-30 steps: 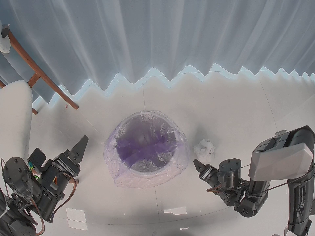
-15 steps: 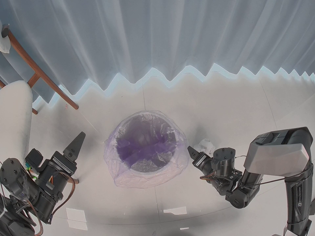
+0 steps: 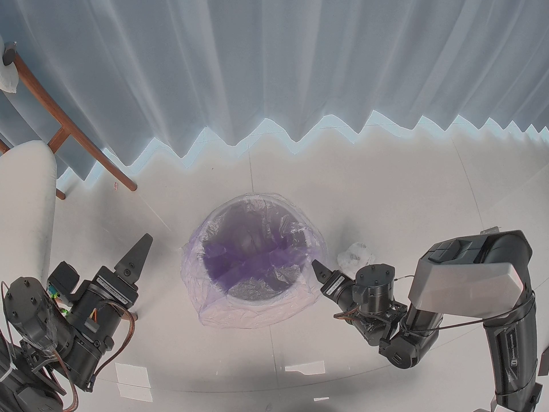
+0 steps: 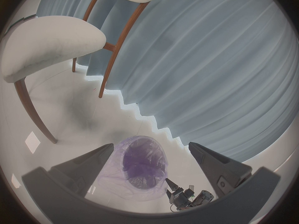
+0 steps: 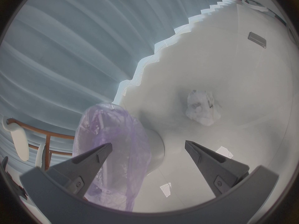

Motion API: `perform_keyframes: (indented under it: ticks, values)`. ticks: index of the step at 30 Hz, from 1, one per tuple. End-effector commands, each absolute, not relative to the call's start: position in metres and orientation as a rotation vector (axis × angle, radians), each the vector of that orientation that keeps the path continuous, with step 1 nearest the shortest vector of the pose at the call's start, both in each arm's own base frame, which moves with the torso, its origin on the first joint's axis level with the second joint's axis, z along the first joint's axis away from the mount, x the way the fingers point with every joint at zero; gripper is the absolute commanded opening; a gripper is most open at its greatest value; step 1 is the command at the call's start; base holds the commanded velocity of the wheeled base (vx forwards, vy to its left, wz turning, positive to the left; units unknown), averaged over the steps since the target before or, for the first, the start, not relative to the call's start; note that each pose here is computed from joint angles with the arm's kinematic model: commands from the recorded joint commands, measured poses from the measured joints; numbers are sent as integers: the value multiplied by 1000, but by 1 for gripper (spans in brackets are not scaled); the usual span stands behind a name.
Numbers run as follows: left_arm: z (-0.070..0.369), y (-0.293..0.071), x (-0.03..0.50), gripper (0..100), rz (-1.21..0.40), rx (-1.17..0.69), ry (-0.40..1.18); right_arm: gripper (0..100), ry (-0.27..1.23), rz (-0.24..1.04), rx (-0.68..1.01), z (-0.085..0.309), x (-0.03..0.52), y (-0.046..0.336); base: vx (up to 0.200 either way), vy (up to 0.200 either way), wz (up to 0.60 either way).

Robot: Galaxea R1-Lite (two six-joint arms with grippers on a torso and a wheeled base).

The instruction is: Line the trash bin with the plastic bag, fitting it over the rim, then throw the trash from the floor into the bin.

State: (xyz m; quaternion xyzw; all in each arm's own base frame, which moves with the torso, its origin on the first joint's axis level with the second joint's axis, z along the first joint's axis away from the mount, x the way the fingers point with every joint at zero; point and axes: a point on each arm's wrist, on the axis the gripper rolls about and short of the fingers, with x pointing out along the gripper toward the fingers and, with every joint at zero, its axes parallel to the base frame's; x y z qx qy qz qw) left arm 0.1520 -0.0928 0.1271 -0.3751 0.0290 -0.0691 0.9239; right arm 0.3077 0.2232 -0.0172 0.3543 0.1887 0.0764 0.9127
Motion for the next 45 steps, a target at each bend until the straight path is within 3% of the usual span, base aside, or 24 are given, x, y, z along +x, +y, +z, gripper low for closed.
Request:
perform_keyframes:
  ticks: [1, 2, 3, 13, 21, 45]
  values:
    - [122, -90, 151, 100, -120, -757, 77, 100, 413, 159, 724, -28, 306, 228, 0, 0, 0]
    - [122, -89, 152, 100, -114, -759, 74, 100, 415, 158, 722, -30, 306, 228, 0, 0, 0]
    - [122, -89, 152, 100, -112, -760, 75, 0, 420, 159, 719, -32, 305, 229, 0, 0, 0]
    - [121, -82, 157, 100, -69, -786, 62, 0, 453, 171, 698, -41, 296, 235, 0, 0, 0]
    - [121, -74, 161, 100, -19, -786, 43, 0, 489, 130, 576, -78, 306, 226, 0, 0, 0]
    - [122, -74, 160, 100, -24, -789, 39, 0, 558, 87, 520, -73, 338, 241, 0, 0, 0]
